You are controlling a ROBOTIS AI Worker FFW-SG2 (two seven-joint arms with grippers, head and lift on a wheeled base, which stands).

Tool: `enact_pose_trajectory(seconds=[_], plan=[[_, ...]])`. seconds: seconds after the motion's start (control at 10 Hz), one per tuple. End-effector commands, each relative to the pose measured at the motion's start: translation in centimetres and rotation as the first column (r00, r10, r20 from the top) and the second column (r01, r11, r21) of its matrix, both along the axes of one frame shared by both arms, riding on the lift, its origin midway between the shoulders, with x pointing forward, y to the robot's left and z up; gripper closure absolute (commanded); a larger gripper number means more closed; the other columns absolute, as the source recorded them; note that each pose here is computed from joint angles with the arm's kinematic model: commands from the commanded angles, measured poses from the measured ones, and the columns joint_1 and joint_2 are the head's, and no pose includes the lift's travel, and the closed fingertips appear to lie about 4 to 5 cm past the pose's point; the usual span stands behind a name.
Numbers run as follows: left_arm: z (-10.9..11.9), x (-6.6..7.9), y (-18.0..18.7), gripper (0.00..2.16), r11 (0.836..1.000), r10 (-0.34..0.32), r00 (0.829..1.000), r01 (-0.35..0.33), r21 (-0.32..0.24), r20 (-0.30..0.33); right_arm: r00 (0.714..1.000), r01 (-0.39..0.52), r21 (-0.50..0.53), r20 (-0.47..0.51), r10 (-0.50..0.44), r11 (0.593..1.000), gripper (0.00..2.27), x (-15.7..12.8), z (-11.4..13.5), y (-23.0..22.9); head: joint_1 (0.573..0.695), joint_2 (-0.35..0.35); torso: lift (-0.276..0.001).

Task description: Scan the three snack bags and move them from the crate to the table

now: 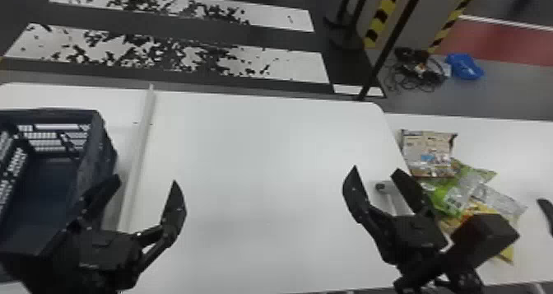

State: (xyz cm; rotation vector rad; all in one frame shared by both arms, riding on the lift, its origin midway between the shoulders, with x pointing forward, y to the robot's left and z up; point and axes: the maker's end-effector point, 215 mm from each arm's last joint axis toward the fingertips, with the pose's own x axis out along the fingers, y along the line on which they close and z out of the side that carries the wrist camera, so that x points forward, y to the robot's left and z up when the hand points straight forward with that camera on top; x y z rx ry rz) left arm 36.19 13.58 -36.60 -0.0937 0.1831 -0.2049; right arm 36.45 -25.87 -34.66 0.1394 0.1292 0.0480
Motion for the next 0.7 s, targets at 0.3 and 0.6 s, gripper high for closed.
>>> enact_pose_trajectory(seconds=[0.3, 0.6], plan=[[0.03, -0.22, -0.11, 0.06, 1.0, -0.002, 1.0, 0.002, -0.001, -0.008, 1.0, -0.002, -0.002, 0.001, 0.002, 1.0, 0.11, -0.13, 0.15, -0.01, 0.695, -0.196, -0.062], [0.12, -0.21, -0.12, 0.06, 1.0, -0.002, 1.0, 0.002, -0.001, -0.006, 1.0, 0.0, -0.001, 0.018, 0.0, 1.0, 0.11, -0.21, 0.64, -0.09, 0.695, -0.197, -0.062]])
